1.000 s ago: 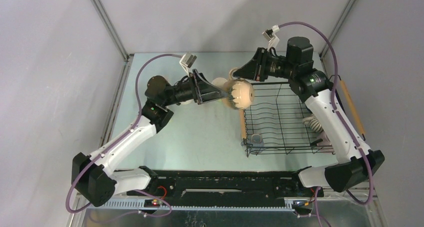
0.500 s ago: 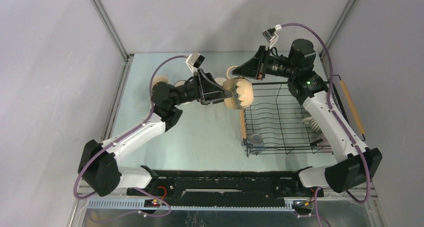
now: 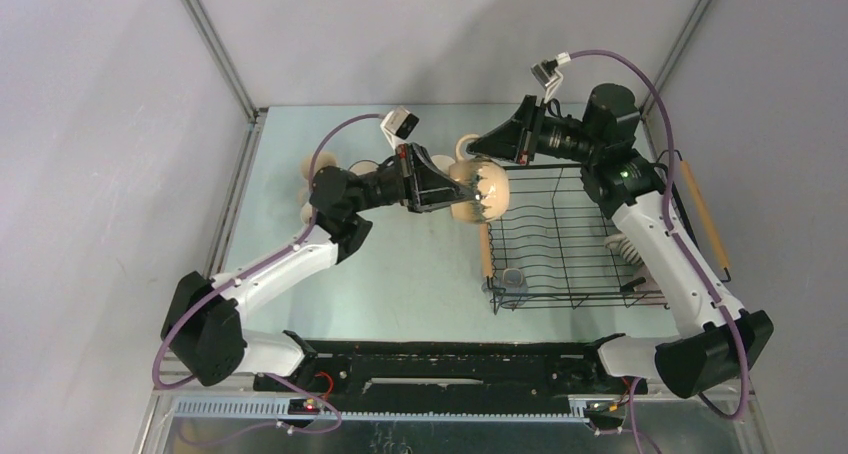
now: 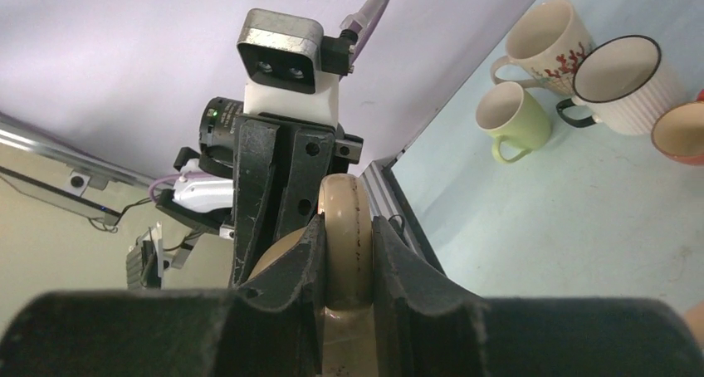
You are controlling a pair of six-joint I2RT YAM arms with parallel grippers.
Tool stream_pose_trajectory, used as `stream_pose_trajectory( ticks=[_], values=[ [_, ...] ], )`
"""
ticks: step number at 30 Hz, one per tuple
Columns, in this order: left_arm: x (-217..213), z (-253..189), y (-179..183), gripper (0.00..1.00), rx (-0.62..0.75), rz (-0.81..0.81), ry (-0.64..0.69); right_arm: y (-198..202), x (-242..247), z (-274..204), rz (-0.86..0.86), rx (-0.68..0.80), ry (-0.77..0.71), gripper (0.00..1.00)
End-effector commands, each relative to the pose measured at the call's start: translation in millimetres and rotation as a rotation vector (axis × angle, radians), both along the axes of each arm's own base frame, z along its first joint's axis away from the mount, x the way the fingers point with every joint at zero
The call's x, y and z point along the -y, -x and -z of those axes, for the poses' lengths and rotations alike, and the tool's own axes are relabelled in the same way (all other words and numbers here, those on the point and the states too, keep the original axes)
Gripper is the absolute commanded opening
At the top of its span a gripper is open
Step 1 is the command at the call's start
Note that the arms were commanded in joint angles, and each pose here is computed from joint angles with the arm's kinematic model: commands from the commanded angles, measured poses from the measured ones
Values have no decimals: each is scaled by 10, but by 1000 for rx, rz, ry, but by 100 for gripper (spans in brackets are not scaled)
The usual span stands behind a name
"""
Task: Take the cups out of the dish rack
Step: Place the cup at the center of the board.
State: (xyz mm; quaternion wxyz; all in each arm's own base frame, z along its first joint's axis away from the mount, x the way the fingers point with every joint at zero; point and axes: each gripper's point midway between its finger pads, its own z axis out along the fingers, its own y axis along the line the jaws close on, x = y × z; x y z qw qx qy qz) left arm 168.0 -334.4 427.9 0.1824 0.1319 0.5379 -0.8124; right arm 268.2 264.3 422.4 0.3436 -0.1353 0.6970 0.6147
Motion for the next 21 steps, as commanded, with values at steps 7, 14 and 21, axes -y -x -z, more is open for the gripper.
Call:
stream_pose_trajectory(
  ticks=[7,14,21],
  values=[
    [-13,49,-40,0,108,-140,-107,-44,96,78,112,18,58,61],
    [-32,96,-107,0,145,-211,-172,-68,122,134,154,0,82,90],
    [-112,235,-229,0,204,-331,-319,-129,269,306,264,-29,163,97]
  ],
)
